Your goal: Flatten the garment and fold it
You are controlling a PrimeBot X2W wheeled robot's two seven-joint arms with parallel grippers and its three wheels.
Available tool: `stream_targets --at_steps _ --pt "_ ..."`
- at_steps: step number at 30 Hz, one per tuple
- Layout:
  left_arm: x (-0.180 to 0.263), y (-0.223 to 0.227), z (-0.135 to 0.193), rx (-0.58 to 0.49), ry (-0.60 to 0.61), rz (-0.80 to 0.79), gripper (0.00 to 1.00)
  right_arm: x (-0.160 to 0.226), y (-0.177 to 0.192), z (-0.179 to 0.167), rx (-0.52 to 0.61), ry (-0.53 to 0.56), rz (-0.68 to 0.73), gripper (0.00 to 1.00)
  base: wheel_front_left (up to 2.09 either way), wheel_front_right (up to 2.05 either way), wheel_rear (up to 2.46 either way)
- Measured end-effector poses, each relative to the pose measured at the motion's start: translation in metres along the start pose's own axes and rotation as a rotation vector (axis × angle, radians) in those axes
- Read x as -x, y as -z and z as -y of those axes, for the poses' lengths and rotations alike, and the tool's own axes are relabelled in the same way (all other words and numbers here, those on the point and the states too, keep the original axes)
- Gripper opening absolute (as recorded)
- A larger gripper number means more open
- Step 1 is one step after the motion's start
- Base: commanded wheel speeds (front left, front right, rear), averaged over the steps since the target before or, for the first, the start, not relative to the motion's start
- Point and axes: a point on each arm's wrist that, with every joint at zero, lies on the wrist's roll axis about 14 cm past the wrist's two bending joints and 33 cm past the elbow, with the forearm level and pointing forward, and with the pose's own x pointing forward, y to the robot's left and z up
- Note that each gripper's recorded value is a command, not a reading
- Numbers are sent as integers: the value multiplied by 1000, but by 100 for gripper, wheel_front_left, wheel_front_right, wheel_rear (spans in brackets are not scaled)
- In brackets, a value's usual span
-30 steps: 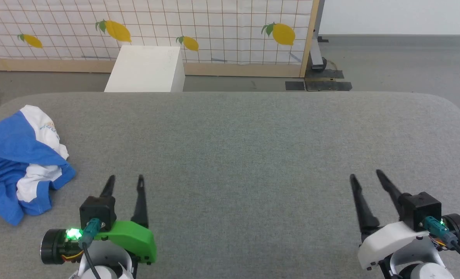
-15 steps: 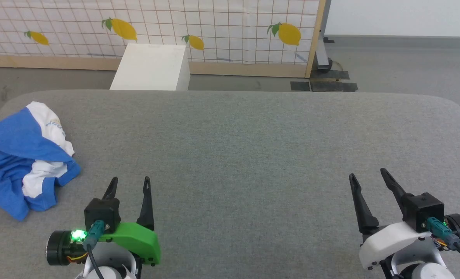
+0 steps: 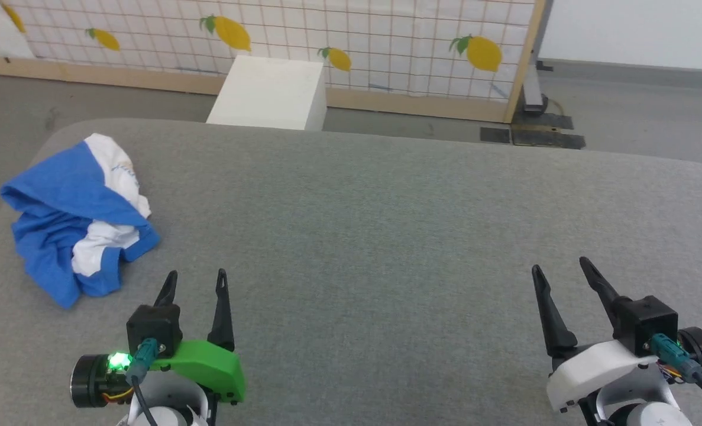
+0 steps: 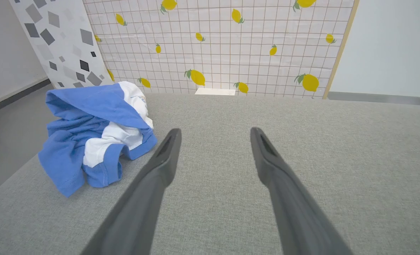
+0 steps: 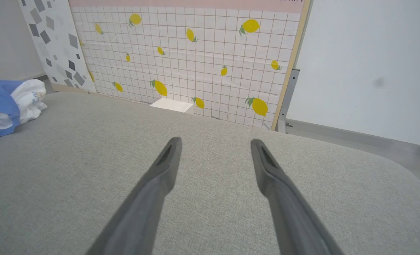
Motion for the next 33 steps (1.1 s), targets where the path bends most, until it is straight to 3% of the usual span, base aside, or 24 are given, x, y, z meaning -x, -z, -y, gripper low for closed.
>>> stream_targets --at_steps 16,33 --pt "29 -1 -53 23 -179 27 100 -25 1 -53 -19 -163 8 100 0 0 0" --pt "56 2 -89 31 -314 36 100 -38 1 -92 -39 -279 17 100 0 0 0"
